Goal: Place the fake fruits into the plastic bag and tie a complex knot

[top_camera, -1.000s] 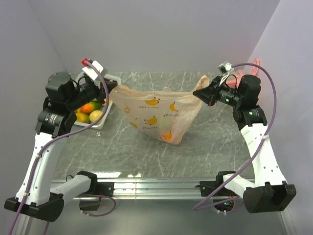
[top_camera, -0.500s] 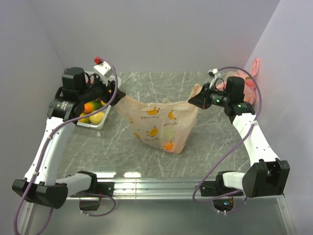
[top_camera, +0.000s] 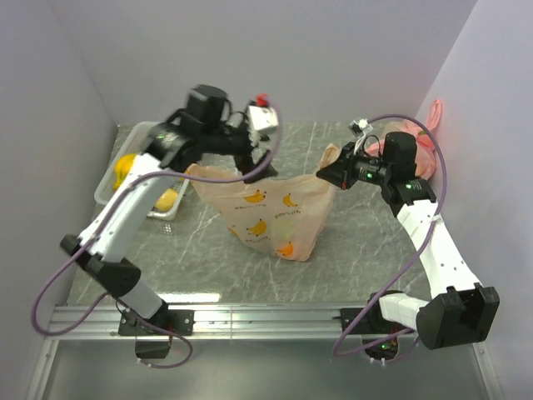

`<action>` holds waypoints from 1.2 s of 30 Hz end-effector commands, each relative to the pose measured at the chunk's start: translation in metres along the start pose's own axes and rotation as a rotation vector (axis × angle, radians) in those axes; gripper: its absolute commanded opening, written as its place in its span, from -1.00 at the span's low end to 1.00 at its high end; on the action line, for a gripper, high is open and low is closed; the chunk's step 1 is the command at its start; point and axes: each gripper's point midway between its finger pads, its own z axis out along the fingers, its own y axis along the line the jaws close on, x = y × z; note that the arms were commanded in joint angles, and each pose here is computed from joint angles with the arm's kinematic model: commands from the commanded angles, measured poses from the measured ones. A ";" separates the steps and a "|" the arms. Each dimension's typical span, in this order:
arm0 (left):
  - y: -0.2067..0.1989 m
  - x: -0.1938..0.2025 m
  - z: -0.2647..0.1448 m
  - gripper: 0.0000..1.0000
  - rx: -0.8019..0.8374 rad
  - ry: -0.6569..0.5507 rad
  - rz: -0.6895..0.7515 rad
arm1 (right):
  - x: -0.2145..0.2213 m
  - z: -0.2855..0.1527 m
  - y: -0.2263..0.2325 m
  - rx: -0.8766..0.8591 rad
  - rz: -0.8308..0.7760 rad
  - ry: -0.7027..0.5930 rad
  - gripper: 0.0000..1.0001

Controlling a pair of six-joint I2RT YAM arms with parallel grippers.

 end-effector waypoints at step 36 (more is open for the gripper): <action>-0.099 0.263 0.114 -0.99 0.261 0.411 0.018 | 0.026 0.109 -0.056 -0.045 0.345 0.046 -0.85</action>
